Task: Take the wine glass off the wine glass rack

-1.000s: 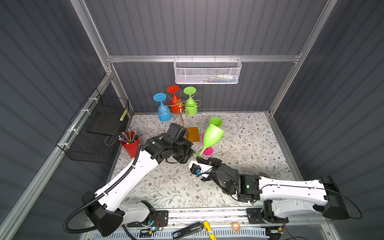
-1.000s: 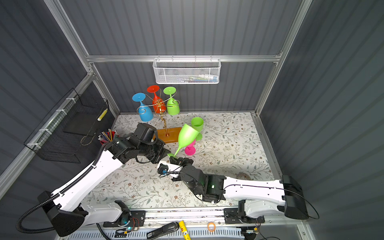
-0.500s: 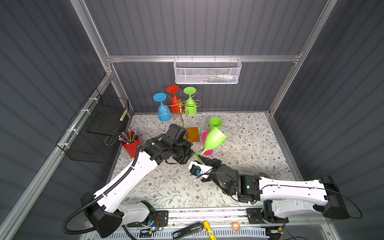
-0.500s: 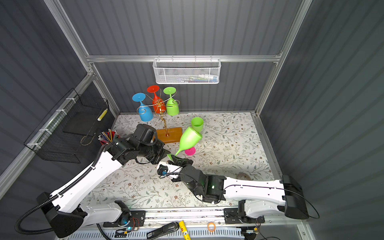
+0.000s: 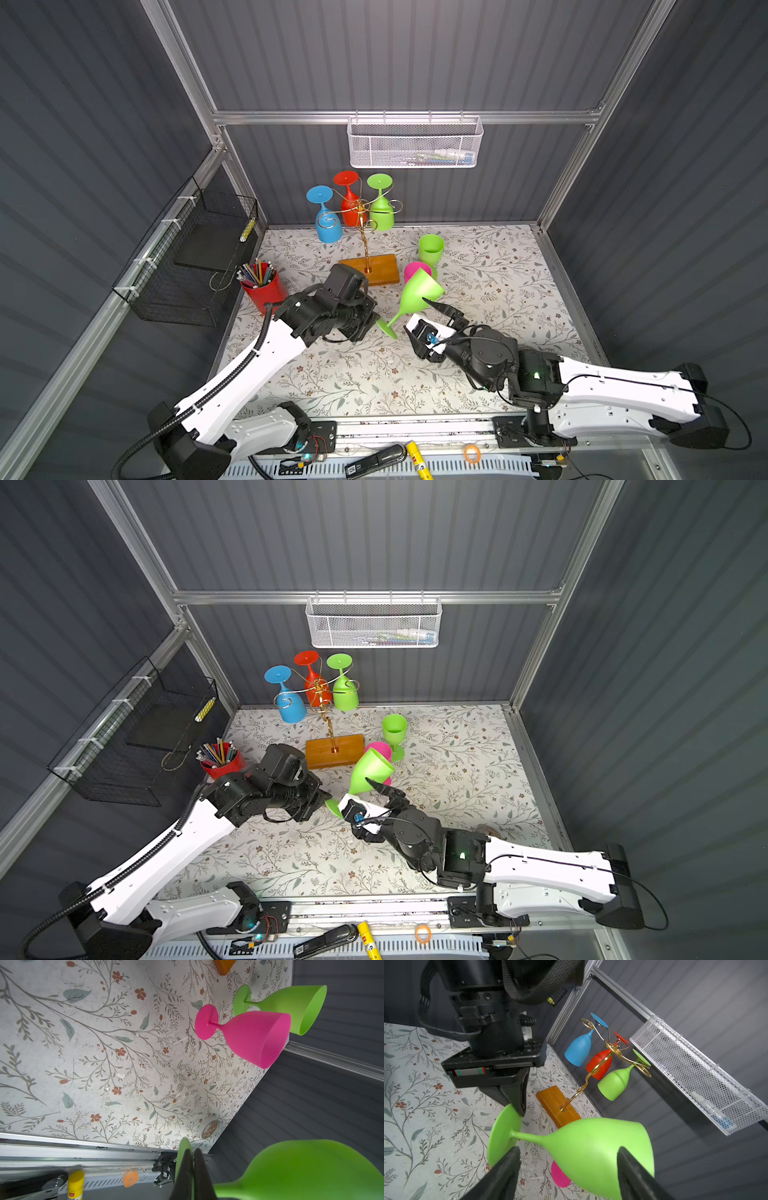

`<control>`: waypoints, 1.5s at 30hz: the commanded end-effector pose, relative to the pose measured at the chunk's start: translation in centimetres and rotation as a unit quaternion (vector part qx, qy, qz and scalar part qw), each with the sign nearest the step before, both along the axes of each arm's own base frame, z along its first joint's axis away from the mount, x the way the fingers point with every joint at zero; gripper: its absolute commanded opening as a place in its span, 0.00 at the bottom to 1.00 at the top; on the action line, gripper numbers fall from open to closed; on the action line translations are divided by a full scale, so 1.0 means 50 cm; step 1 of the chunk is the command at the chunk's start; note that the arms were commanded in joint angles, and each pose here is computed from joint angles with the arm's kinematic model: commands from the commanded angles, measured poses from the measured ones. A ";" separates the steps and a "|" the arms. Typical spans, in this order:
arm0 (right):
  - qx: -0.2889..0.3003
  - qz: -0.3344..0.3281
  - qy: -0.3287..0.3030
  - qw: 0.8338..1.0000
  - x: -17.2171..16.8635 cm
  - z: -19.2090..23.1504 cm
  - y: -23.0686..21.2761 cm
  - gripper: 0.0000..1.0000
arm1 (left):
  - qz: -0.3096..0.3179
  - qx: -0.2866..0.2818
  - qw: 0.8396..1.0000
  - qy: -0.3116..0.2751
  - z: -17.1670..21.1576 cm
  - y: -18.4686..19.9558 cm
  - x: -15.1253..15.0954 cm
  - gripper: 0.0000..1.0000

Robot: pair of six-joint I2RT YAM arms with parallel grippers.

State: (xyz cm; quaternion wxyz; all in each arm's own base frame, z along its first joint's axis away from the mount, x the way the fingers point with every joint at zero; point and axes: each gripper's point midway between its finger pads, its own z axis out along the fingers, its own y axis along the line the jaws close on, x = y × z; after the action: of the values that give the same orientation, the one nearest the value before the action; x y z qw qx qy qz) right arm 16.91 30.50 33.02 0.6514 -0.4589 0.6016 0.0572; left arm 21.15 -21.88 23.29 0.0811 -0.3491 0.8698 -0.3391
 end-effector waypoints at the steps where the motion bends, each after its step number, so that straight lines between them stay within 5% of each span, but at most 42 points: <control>1: 0.018 -0.016 0.051 0.998 0.009 0.012 -0.034 0.74 | -0.020 -0.002 0.998 -0.066 0.018 0.008 0.007 0.00; 10: 0.116 0.017 0.177 0.977 0.008 0.066 -0.102 0.75 | -0.080 -0.012 0.980 -0.183 -0.002 0.018 0.040 0.00; 18: 0.148 0.035 0.319 0.936 0.022 0.057 -0.110 0.74 | -0.131 -0.005 0.951 -0.278 0.021 0.002 0.068 0.00; 30: 0.181 0.093 0.418 0.886 0.036 0.062 -0.046 0.69 | -0.155 -0.008 0.936 -0.314 0.031 -0.017 0.088 0.00; 45: 0.193 0.042 0.416 0.888 0.079 0.045 -0.043 0.41 | -0.138 0.000 0.943 -0.303 0.016 -0.011 0.108 0.00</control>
State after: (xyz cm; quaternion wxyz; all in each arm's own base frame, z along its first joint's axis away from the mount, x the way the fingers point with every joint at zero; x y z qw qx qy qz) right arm 20.33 28.42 33.47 0.3868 -0.2920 0.7855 0.3849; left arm 26.25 -22.53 24.01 0.2869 -0.1072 0.8447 -0.4388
